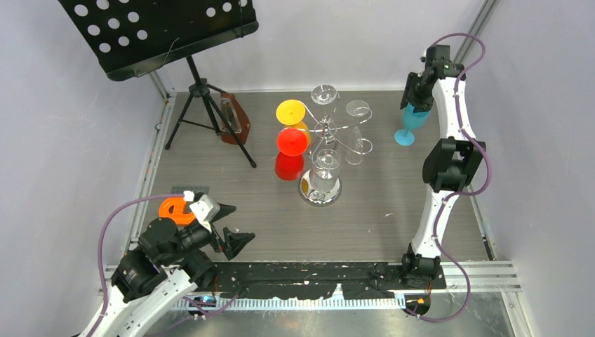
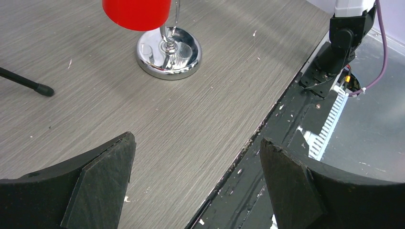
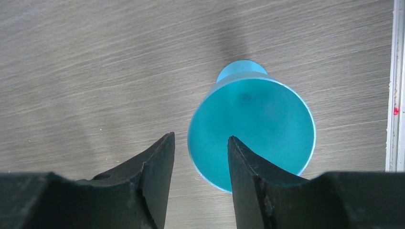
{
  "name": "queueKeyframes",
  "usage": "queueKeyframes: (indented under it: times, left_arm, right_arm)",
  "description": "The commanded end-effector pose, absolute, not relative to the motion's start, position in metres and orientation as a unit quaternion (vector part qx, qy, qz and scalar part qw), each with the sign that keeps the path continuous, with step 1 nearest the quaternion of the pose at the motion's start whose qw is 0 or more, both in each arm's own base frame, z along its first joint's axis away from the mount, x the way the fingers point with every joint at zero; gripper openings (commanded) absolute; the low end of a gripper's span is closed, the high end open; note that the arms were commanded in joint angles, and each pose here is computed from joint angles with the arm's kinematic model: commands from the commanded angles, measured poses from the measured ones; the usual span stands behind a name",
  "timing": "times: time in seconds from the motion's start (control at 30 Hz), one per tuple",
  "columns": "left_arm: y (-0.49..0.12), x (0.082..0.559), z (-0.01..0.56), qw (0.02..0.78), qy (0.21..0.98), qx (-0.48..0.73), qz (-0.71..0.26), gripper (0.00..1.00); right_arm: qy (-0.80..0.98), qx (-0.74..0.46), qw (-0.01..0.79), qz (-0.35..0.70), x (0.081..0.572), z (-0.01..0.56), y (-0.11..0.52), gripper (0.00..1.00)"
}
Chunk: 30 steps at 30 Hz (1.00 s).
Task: Take the wine glass off the wine glass rack
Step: Place the wine glass at the center of the board, then pick up the wine glass from the wine rack.
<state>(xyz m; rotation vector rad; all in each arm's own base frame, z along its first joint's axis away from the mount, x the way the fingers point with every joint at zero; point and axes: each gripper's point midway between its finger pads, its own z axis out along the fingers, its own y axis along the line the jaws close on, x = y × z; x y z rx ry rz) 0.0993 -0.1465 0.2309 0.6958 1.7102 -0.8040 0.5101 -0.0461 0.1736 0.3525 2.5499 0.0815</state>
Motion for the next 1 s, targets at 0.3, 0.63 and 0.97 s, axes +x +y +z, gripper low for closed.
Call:
queueKeyframes:
  times: [0.3, 0.63, 0.97]
  left_arm:
    - [-0.146, 0.103, 0.238, 0.553, 0.708, 0.286, -0.335, 0.99]
    - [-0.146, 0.105, 0.237, 0.552, 0.711, 0.283, -0.332, 0.99]
    - [-0.146, 0.106, 0.236, 0.547, 0.715, 0.282, -0.331, 0.99]
  right_arm:
    - [0.876, 0.143, 0.45, 0.094, 0.498, 0.321, -0.024, 0.56]
    - [0.831, 0.099, 0.513, 0.191, 0.44, 0.386, 0.022, 0.57]
    - [0.809, 0.024, 0.517, 0.279, 0.389, 0.417, 0.083, 0.6]
